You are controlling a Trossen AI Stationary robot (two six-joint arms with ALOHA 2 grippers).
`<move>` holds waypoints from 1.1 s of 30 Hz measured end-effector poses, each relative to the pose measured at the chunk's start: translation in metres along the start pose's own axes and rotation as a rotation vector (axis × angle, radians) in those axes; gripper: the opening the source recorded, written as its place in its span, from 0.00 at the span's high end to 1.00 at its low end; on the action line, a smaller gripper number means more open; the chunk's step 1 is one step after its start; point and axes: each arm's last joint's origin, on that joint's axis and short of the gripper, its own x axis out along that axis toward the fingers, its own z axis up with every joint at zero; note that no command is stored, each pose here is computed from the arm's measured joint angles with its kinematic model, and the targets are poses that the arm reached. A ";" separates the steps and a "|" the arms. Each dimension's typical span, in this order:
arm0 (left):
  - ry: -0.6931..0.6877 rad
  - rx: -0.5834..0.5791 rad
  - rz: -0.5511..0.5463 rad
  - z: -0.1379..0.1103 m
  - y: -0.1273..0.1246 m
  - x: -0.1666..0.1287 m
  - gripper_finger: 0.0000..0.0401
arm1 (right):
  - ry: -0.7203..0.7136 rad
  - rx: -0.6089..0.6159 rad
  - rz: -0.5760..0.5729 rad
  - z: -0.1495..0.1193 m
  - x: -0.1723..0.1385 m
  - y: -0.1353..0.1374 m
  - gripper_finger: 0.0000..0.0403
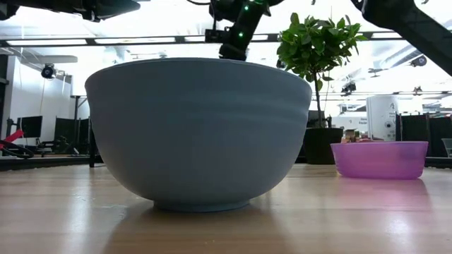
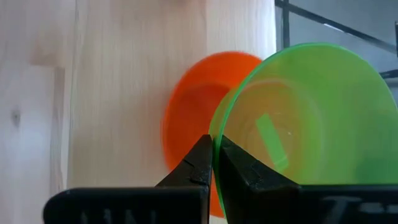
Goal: Place and stack bowls onto a shelf
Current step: Stack the small green bowl on top of the small orange bowl on the shelf
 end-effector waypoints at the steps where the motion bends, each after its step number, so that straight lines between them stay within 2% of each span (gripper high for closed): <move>1: 0.000 0.001 0.000 0.000 0.000 0.000 1.00 | 0.001 -0.004 0.000 0.000 -0.001 0.000 0.98; 12: -0.010 -0.012 0.004 0.005 0.002 0.000 1.00 | -0.045 0.012 0.046 0.001 -0.012 0.000 0.92; 33: -0.009 -0.013 0.003 0.005 0.002 0.000 1.00 | -0.049 0.056 0.054 0.001 -0.011 0.000 0.92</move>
